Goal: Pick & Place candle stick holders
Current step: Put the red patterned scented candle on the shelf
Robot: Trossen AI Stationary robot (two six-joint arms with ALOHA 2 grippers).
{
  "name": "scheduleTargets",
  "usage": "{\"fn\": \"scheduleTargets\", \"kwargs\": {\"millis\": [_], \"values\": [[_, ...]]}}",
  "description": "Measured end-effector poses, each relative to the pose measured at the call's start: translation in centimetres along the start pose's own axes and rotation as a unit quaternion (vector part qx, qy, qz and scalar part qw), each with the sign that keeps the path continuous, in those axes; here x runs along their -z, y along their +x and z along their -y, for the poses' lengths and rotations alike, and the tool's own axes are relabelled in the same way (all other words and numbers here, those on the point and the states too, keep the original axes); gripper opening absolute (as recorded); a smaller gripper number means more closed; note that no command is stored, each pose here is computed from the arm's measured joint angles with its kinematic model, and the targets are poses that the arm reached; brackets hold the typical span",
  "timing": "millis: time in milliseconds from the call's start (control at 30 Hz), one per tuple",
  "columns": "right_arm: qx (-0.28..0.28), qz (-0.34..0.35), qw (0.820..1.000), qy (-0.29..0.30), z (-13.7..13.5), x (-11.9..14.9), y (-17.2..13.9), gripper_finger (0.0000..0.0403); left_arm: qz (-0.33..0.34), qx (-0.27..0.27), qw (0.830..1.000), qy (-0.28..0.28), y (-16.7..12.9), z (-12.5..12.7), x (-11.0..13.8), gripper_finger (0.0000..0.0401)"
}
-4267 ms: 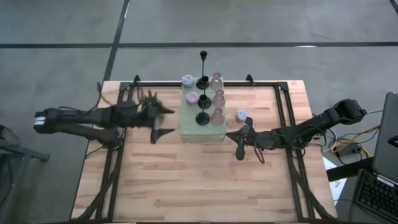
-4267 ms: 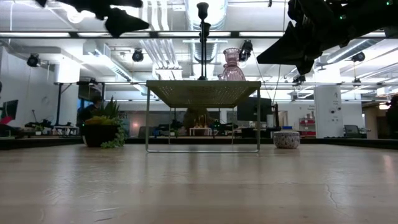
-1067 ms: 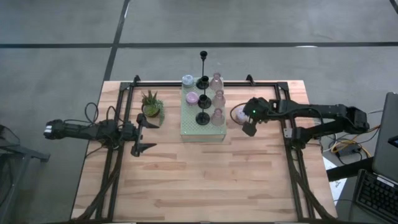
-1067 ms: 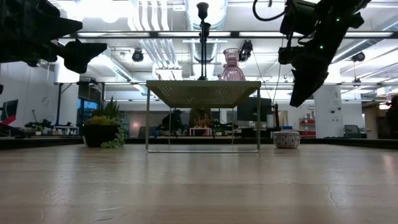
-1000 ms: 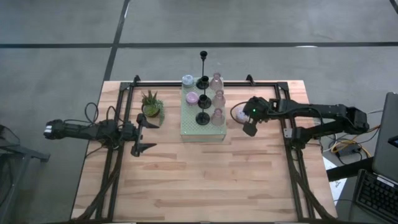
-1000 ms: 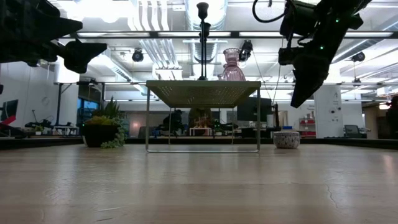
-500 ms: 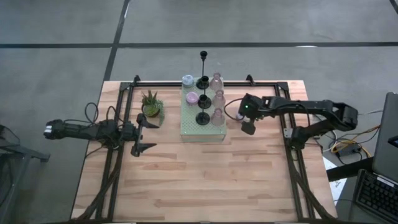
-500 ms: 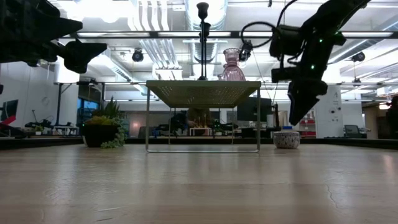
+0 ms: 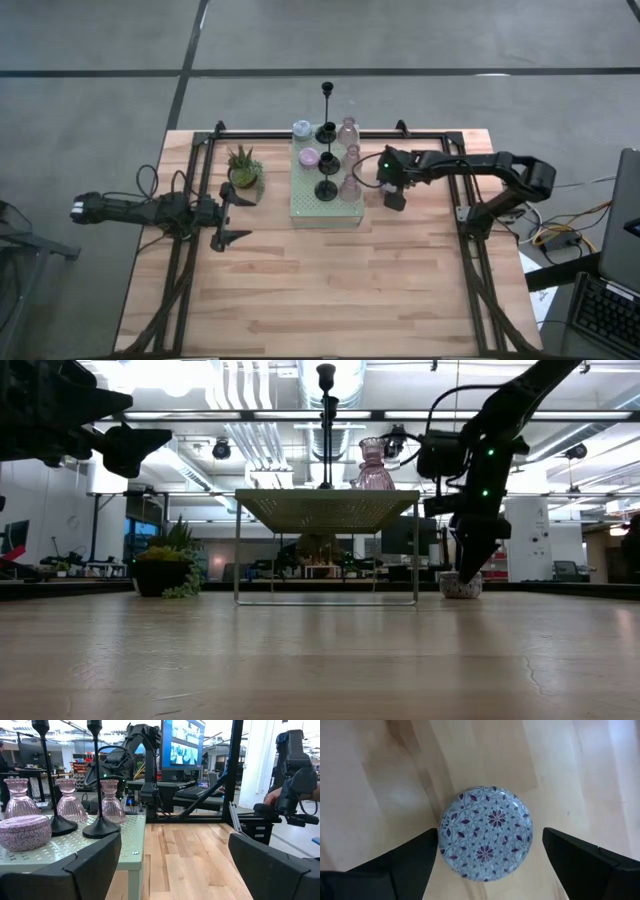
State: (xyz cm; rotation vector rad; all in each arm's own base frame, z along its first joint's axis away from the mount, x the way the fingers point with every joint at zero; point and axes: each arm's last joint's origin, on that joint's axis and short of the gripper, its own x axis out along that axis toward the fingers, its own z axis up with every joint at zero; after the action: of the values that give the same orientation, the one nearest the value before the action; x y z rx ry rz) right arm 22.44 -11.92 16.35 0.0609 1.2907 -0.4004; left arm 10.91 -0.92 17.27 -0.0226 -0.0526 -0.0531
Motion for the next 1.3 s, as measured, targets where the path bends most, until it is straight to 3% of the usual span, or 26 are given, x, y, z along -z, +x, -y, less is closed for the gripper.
{"fn": "scheduleTargets", "kwargs": {"millis": [400, 1033, 1300], "values": [[-0.012, -0.041, 0.999, -0.015, 0.0, -0.6, 2.5, 0.0334, 0.0, 0.0, 1.0, 0.0, 0.0, 0.0, 0.0, 0.0374], [-0.022, -0.019, 1.0, 0.006, 0.0, -0.8, 2.0, 0.0295, -0.003, 0.0, 1.0, 0.0, 0.0, 0.0, 0.1, 0.0374], [-0.039, -0.044, 0.998, 0.03, -0.6, -0.3, 1.7, 0.0306, -0.002, 0.0, 1.0, 0.0, 0.0, 0.0, 0.0, 0.0374]]}}
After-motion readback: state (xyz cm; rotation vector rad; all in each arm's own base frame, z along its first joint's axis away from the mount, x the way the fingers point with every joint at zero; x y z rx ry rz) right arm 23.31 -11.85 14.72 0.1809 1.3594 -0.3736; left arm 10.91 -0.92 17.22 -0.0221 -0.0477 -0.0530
